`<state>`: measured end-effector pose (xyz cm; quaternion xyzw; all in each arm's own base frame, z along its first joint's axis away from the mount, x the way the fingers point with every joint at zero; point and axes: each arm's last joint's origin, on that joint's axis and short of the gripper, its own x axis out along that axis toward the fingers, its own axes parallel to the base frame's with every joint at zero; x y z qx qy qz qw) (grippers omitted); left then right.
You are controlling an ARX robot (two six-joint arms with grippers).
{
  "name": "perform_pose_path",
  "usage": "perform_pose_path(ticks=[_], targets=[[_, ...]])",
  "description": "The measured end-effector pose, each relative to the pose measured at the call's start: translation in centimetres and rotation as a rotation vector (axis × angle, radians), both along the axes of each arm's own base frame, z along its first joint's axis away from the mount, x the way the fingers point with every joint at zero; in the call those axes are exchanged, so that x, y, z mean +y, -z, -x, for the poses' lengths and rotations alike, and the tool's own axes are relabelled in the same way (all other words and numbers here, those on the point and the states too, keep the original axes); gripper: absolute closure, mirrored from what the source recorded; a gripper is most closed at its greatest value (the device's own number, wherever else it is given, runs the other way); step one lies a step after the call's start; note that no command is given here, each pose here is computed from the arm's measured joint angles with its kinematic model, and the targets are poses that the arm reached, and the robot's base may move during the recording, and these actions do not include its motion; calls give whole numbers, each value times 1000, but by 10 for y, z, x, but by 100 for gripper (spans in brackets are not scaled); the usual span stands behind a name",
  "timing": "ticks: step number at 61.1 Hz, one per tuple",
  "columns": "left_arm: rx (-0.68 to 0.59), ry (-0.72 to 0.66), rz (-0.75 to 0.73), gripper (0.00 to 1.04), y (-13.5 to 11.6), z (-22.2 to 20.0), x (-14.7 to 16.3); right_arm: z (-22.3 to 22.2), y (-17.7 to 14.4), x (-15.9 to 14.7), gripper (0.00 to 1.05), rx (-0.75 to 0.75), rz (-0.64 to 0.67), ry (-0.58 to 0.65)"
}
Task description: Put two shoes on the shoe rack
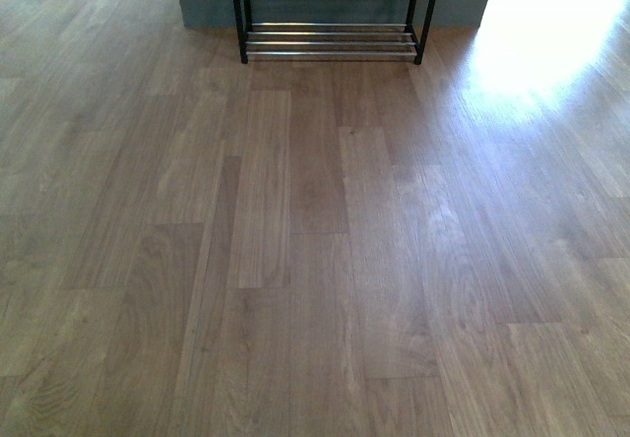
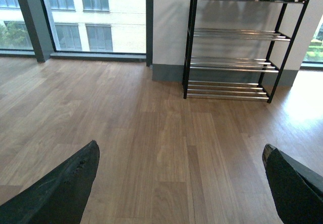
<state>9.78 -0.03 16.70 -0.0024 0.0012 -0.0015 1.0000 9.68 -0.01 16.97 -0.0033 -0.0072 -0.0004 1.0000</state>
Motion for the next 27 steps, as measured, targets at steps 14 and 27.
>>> perform_pose_path(ticks=[14, 27], targets=[[0, 0, 0, 9, 0, 0, 0, 0, 0, 0, 9, 0, 0, 0], [0, 0, 0, 9, 0, 0, 0, 0, 0, 0, 9, 0, 0, 0]])
